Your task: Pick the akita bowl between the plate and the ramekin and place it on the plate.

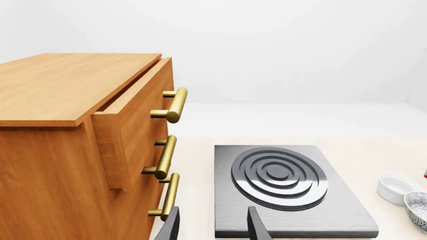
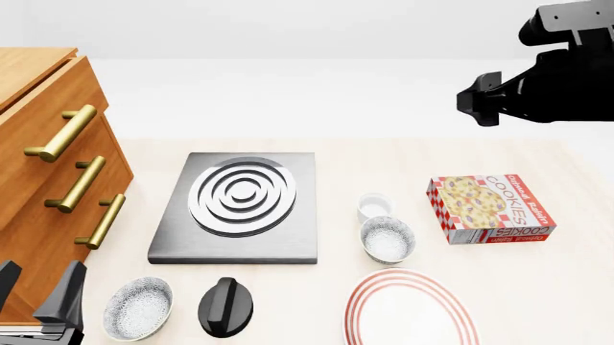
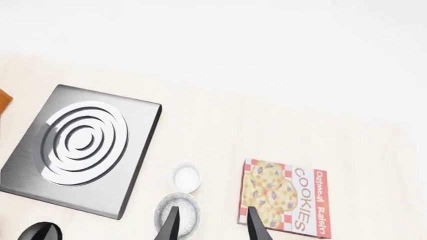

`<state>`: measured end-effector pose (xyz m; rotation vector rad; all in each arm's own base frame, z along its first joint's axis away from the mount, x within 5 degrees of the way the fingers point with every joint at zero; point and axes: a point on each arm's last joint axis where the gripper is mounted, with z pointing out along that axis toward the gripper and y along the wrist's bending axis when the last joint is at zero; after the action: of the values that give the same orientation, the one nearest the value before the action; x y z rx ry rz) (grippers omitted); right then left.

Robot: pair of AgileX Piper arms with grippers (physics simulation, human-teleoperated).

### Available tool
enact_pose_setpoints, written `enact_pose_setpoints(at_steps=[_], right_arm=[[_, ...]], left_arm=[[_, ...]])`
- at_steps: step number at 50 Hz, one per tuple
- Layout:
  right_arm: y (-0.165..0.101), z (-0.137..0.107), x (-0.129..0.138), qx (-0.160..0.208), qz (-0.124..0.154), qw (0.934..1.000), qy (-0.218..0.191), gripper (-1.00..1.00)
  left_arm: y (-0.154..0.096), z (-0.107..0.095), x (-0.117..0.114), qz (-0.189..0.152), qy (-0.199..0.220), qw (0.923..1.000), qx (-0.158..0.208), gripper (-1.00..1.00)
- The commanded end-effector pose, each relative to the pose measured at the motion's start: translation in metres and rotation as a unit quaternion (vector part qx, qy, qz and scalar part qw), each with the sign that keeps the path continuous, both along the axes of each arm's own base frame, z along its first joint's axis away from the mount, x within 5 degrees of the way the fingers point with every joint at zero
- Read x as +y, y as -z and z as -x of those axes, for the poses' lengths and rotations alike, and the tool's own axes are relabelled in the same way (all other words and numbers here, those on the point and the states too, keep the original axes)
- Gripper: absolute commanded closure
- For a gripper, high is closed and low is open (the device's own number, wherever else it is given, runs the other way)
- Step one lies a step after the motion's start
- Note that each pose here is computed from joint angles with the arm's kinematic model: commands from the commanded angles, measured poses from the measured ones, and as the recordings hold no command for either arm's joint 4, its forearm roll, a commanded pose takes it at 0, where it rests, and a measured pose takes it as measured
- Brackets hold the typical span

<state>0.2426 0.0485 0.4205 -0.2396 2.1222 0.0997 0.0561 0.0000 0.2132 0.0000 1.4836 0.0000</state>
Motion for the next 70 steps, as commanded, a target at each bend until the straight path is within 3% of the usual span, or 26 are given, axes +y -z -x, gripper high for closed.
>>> enact_pose_setpoints(at_steps=[1, 17, 27, 37, 49, 60, 63, 70], right_arm=[[0.026, -0.017, 0.007, 0.046, -0.007, 0.9989, 0.005, -1.00], [0.103, -0.060, 0.023, 0.109, -0.013, 0.9939, 0.010, -1.00], [0.145, -0.068, 0.020, 0.137, -0.018, 0.9900, 0.029, -1.00], [0.165, -0.070, 0.003, 0.146, -0.009, 0.9882, 0.047, -1.00], [0.187, -0.065, 0.003, 0.168, -0.027, 0.9832, 0.066, -1.00], [0.203, -0.059, 0.013, 0.182, -0.043, 0.9799, 0.070, -1.00], [0.203, -0.060, 0.029, 0.186, -0.064, 0.9781, 0.067, -1.00], [0.213, -0.061, 0.025, 0.191, -0.060, 0.9772, 0.072, -1.00]], left_arm=[[0.000, 0.000, 0.000, 0.000, 0.000, 1.0000, 0.000, -1.00], [0.000, 0.000, 0.000, 0.000, 0.000, 1.0000, 0.000, -1.00], [0.000, 0.000, 0.000, 0.000, 0.000, 1.0000, 0.000, -1.00], [0.000, 0.000, 0.000, 0.000, 0.000, 1.0000, 0.000, -1.00], [0.000, 0.000, 0.000, 0.000, 0.000, 1.0000, 0.000, -1.00], [0.000, 0.000, 0.000, 0.000, 0.000, 1.0000, 0.000, -1.00], [0.000, 0.000, 0.000, 0.000, 0.000, 1.0000, 0.000, -1.00], [0.000, 0.000, 0.000, 0.000, 0.000, 1.0000, 0.000, -1.00]])
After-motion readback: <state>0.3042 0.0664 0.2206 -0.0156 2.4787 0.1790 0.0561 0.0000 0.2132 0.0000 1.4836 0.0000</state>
